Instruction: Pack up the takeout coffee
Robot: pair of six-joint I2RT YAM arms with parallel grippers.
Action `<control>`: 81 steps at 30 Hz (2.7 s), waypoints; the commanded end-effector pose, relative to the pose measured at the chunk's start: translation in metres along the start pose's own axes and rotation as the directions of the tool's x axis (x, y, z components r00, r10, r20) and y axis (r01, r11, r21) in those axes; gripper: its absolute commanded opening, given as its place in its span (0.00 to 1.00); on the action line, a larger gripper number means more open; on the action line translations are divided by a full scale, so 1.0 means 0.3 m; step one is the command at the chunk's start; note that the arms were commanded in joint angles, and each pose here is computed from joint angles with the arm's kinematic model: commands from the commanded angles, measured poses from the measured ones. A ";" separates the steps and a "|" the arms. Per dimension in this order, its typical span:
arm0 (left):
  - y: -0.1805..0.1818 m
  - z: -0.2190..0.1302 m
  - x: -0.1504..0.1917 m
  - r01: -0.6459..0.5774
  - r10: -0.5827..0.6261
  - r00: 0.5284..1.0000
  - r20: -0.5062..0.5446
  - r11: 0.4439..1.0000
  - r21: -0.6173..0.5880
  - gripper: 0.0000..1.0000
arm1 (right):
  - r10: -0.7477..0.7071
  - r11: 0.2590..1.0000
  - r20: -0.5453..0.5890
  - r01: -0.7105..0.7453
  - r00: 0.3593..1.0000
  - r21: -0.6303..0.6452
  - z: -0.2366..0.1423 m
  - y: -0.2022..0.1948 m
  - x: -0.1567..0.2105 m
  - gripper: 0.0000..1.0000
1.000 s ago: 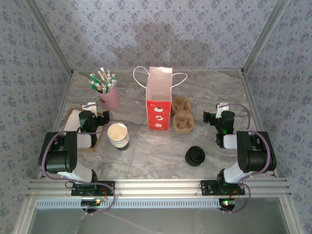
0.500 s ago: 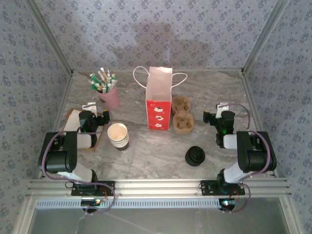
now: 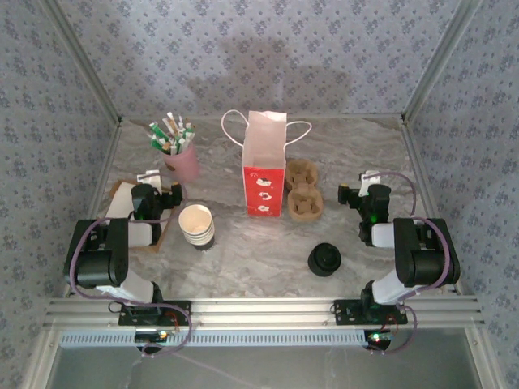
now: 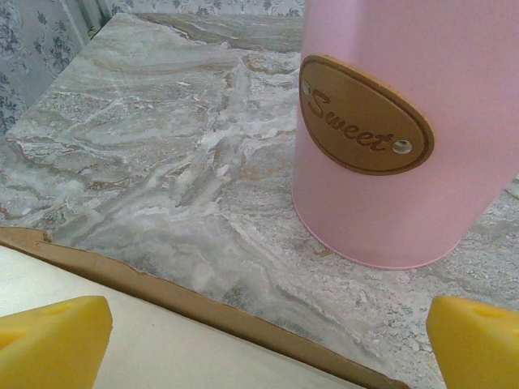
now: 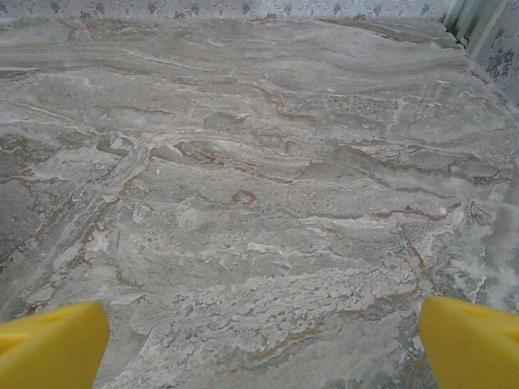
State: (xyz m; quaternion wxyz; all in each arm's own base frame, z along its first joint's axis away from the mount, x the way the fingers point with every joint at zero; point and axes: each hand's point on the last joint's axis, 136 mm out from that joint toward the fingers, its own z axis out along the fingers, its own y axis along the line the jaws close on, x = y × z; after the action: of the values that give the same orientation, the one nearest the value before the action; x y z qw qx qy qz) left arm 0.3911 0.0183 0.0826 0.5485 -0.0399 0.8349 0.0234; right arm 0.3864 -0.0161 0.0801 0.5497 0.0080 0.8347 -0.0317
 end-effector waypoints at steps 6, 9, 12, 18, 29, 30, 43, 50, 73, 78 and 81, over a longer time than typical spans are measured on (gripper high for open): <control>-0.018 0.010 -0.030 -0.011 0.011 1.000 0.020 1.000 0.022 0.99 | 0.009 1.000 0.010 -0.009 1.000 0.006 0.010 -0.007 -0.024 1.00; -0.017 0.011 -0.028 -0.011 0.011 1.000 0.019 1.000 0.022 0.99 | 0.009 1.000 0.008 -0.009 1.000 0.005 0.009 -0.007 -0.022 1.00; -0.018 0.010 -0.027 -0.011 0.011 1.000 0.018 1.000 0.022 0.99 | 0.008 1.000 0.009 -0.008 1.000 0.004 0.009 -0.005 -0.022 1.00; -0.018 0.011 -0.030 -0.011 0.010 1.000 0.020 1.000 0.022 0.99 | 0.010 1.000 0.007 -0.010 1.000 0.004 0.009 -0.007 -0.020 1.00; -0.006 -0.051 -0.082 -0.014 0.016 0.996 0.085 1.000 -0.018 0.99 | 0.036 0.994 0.038 -0.040 0.999 0.098 -0.025 -0.056 -0.054 1.00; 0.000 -0.074 -0.094 -0.010 0.013 0.994 0.110 1.000 -0.027 0.99 | 0.036 0.994 0.048 -0.041 0.998 0.104 -0.034 -0.059 -0.058 1.00; 0.020 -0.267 -0.280 0.077 -0.059 0.975 0.215 0.994 -0.079 0.99 | 0.050 0.998 0.111 -0.054 0.993 0.035 -0.243 0.020 -0.321 1.00; -0.022 -0.406 -0.400 0.259 -0.262 0.940 0.219 0.965 0.047 0.99 | 0.258 0.965 0.121 -0.251 0.959 -0.071 -0.448 0.059 -0.504 1.00; -0.184 -0.809 -0.289 0.585 -0.506 0.793 -0.340 0.788 0.192 0.99 | 0.266 0.759 -0.353 -0.420 0.897 -0.497 -0.780 0.379 -0.489 0.87; -0.136 -0.878 -0.250 0.633 -0.574 0.753 -0.322 0.765 0.118 0.99 | 0.134 0.756 -0.370 -0.336 0.920 -0.562 -0.829 0.488 -0.467 0.84; -0.089 -0.921 -0.211 0.674 -0.637 0.720 -0.275 0.736 0.063 0.99 | 0.059 0.738 -0.370 -0.290 0.927 -0.609 -0.853 0.566 -0.459 0.82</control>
State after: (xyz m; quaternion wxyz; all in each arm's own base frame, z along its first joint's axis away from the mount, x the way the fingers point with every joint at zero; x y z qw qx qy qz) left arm 0.1893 -0.0395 0.2509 0.4218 -0.2431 0.8375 -0.2480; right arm 0.2196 0.1624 0.2988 0.3779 -0.0751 0.8603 0.3338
